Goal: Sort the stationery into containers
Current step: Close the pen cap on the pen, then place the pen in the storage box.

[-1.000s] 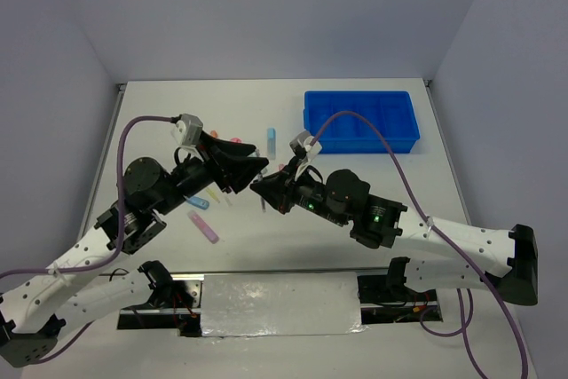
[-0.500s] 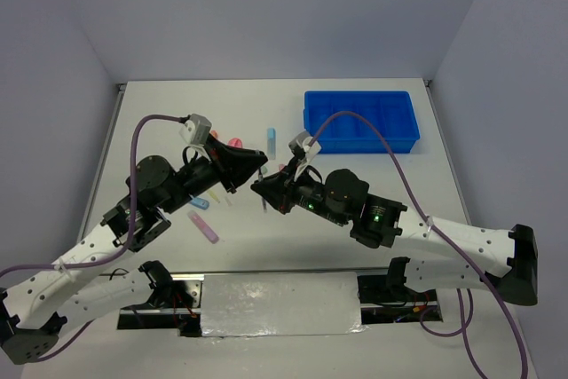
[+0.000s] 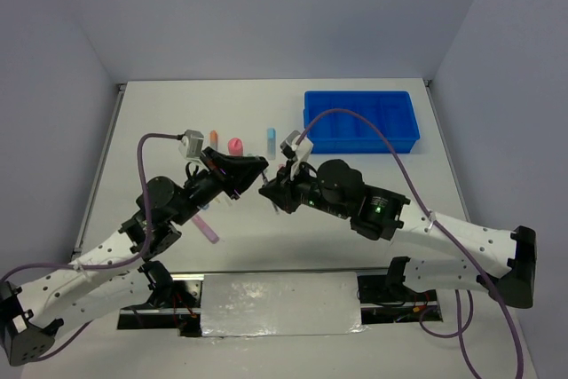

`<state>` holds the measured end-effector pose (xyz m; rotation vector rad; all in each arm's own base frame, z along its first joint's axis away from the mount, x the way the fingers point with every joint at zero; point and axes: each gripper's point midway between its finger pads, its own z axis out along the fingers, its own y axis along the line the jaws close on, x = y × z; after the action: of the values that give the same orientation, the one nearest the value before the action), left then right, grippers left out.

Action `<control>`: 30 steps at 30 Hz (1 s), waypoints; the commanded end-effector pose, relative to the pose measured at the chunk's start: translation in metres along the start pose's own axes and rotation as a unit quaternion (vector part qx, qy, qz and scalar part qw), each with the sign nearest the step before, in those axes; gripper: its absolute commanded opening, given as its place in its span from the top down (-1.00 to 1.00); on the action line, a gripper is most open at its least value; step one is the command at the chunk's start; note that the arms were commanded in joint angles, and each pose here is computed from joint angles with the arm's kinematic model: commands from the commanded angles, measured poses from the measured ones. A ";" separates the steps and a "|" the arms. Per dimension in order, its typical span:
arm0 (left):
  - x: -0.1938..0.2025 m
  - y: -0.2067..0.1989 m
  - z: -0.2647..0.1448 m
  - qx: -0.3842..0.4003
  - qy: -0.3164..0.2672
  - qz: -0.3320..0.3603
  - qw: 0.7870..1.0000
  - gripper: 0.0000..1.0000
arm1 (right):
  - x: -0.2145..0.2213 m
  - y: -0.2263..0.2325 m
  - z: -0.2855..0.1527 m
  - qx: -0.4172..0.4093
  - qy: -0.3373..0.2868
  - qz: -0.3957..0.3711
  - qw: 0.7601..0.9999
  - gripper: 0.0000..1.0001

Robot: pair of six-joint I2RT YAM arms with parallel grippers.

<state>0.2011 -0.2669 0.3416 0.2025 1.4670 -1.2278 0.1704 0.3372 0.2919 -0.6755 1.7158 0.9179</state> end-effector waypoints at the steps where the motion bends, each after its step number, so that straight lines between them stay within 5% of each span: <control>1: 0.095 0.010 -0.024 -0.003 0.156 -0.042 0.987 1.00 | -0.165 0.014 -0.031 -0.026 -0.234 0.005 0.972 1.00; 9: 0.116 0.007 -0.022 0.000 0.178 -0.039 0.983 1.00 | -0.189 0.016 -0.025 -0.033 -0.237 -0.002 0.971 1.00; 15: 0.084 -0.001 -0.014 -0.011 0.148 -0.008 0.989 1.00 | -0.172 -0.002 -0.022 -0.018 -0.224 0.008 0.974 1.00; 16: 0.080 0.017 -0.017 -0.067 0.152 0.004 0.986 1.00 | -0.161 -0.009 -0.017 -0.009 -0.206 0.007 0.979 1.00; 17: 0.068 0.026 -0.017 -0.105 0.141 0.014 0.984 0.88 | -0.152 -0.015 -0.011 0.000 -0.193 0.007 0.981 1.00; 18: 0.032 0.020 -0.014 -0.135 0.104 0.019 0.985 0.49 | -0.128 -0.024 -0.003 0.012 -0.167 0.010 0.986 1.00; 19: 0.011 0.026 -0.017 -0.175 0.083 0.025 0.981 0.03 | -0.115 -0.030 0.004 0.017 -0.154 0.013 0.988 1.00; 20: -0.008 0.053 -0.033 -0.271 0.055 0.037 0.960 -0.84 | -0.101 -0.038 0.009 0.025 -0.141 0.017 0.990 1.00; 21: -0.056 0.041 -0.035 -0.294 -0.001 0.027 0.955 -0.99 | -0.076 -0.047 0.016 0.034 -0.116 0.026 0.992 1.00; 26: -0.180 0.035 -0.084 -0.436 -0.140 0.047 0.888 -0.99 | -0.041 -0.102 0.024 0.119 -0.077 0.054 0.988 1.00; 30: -0.211 0.024 -0.105 -0.444 -0.168 0.049 0.879 -0.99 | -0.042 -0.177 0.031 0.239 -0.050 0.087 0.966 1.00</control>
<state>0.2295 -0.1213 0.4953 -0.4657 1.5075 -0.6153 0.2908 0.2936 0.2709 -0.3542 1.8140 0.7352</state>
